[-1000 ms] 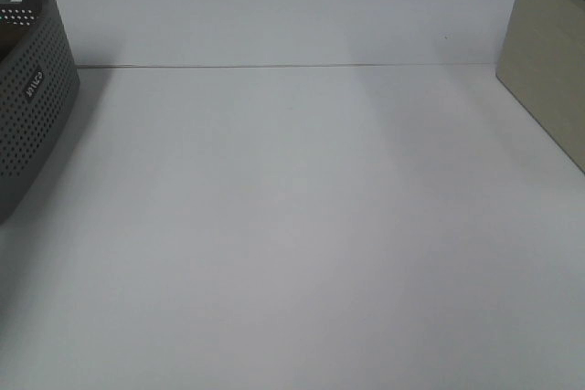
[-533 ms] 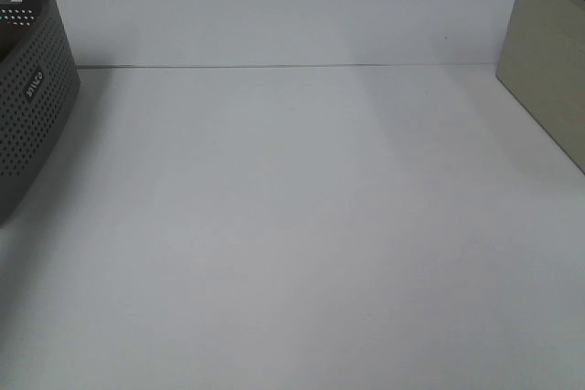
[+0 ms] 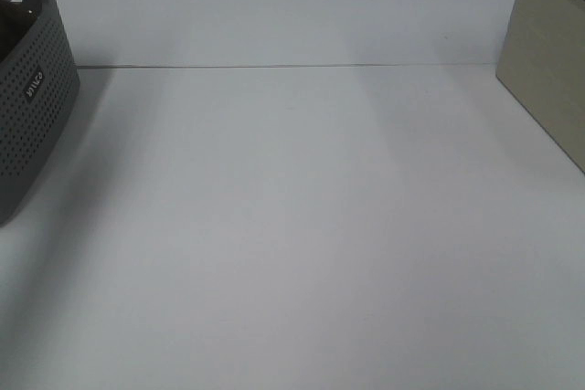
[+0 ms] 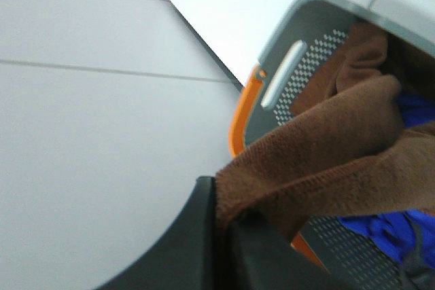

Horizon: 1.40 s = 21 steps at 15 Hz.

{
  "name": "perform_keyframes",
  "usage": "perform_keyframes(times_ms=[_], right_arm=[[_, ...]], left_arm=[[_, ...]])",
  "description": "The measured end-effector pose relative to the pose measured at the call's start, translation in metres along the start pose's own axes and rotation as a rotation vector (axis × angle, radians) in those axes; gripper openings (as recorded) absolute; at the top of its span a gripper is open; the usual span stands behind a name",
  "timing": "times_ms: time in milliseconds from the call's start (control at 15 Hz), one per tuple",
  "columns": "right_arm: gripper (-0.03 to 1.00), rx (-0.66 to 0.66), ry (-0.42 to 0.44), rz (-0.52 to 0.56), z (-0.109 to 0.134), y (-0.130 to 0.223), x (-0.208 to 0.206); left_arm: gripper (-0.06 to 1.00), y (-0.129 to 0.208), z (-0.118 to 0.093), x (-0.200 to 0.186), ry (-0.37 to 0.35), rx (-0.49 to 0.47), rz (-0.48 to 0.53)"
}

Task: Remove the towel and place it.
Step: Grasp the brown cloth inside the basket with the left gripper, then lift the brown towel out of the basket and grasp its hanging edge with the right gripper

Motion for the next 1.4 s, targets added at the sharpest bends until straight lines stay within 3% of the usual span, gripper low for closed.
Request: perform_keyframes(times_ms=[200,333,467,733,933,1000,1200,1400], right_arm=[[0.79,0.008,-0.028,0.022,0.003,-0.001,0.004],[0.79,-0.03,-0.092,0.028,0.009,-0.012,0.011],[0.78,-0.105,-0.211,-0.102,0.023,-0.048,0.025],[0.77,-0.16,-0.473,-0.246,0.052,-0.094,0.056],[0.77,-0.148,-0.595,-0.254,0.06,-0.105,0.091],[0.77,-0.203,-0.651,-0.231,0.061,-0.106,0.124],[0.78,-0.23,-0.742,-0.183,0.062,-0.108,0.172],[0.81,-0.195,-0.847,-0.221,0.063,-0.126,0.214]], left_arm=[[0.0,-0.054,0.004,-0.035,-0.138,0.107,-0.184],[0.0,-0.09,-0.006,-0.059,-0.195,0.181,-0.302],[0.0,-0.123,-0.034,-0.08,-0.168,0.238,-0.403],[0.0,-0.139,-0.061,-0.093,-0.102,0.271,-0.443],[0.0,-0.134,-0.064,-0.09,-0.086,0.286,-0.41],[0.0,-0.137,-0.07,-0.095,-0.078,0.327,-0.418],[0.0,-0.15,-0.085,-0.109,-0.063,0.386,-0.47],[0.0,-0.163,-0.103,-0.124,-0.037,0.414,-0.526]])
Point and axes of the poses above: a point on each arm's last joint axis where the gripper is mounted, x pointing out along that axis toward the gripper, z along the wrist's bending axis when the last joint is at zero, y = z × x, the point moved 8 cm from there along x, pointing out along that axis toward the gripper, and after that the axes turned 13 degrees about -x, right-handed, at the moved point
